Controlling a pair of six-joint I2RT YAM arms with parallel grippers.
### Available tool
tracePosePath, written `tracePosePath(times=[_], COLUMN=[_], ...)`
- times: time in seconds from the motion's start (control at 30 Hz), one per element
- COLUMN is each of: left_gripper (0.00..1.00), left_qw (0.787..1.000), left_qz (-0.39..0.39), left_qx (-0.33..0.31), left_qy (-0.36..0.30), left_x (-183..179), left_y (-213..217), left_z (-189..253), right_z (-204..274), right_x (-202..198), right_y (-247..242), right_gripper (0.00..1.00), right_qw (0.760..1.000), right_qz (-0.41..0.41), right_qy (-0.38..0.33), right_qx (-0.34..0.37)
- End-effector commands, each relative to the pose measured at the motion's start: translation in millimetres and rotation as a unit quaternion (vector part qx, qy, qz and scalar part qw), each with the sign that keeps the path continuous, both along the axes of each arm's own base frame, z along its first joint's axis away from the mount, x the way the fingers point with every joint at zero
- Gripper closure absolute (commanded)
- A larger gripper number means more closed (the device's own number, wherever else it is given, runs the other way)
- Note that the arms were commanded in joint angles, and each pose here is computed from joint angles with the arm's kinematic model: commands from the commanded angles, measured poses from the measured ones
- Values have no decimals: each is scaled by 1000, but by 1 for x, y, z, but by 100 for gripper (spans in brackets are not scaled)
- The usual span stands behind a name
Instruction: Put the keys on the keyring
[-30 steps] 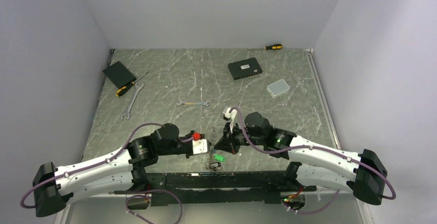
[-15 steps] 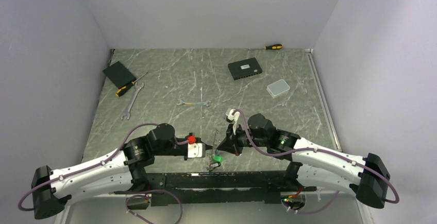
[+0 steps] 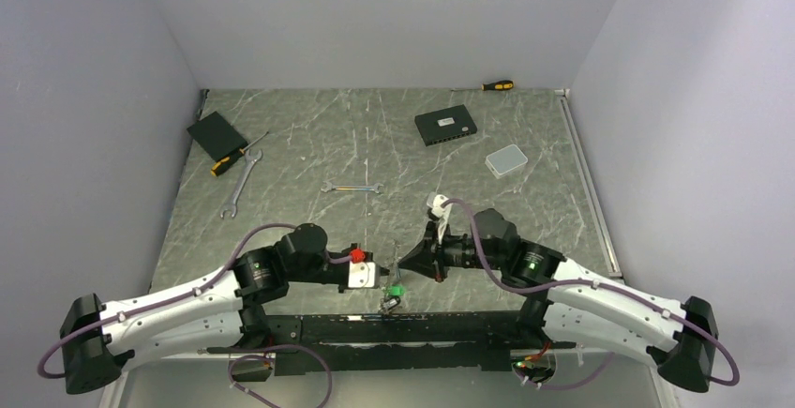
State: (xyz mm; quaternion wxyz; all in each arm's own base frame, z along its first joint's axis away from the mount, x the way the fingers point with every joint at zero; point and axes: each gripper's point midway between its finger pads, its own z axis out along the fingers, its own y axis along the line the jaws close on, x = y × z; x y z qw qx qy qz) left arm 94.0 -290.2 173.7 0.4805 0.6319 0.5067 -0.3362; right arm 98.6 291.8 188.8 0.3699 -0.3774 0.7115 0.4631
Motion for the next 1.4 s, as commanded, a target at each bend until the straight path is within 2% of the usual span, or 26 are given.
tracePosePath(times=[0.0,0.3,0.57,0.77,1.03,1.37], left_gripper=[100,100,100,100,100,100], left_qw=[998,993,982,982,967,939], left_qz=[-28,-47,-67,-68,-43,-7], left_qx=[-58,-95,-159,-160,-238,-340], left_qy=[-26,-41,-73,-70,-85,-54], left_x=[-3,-13,-27,-29,-25,-18], left_y=[-14,-9,4,5,10,12], left_z=[33,51,81,91,120,144], right_z=[40,41,58,71,79,93], right_x=[11,13,-10,-19,-29,-18], right_y=[1,-1,-4,-6,-4,-1], right_gripper=[100,100,100,100,100,100], right_qw=[996,996,997,994,990,986], right_qz=[-40,-47,23,51,85,67], right_qy=[-26,-29,-44,-66,-74,-118], right_qx=[76,67,61,76,87,100])
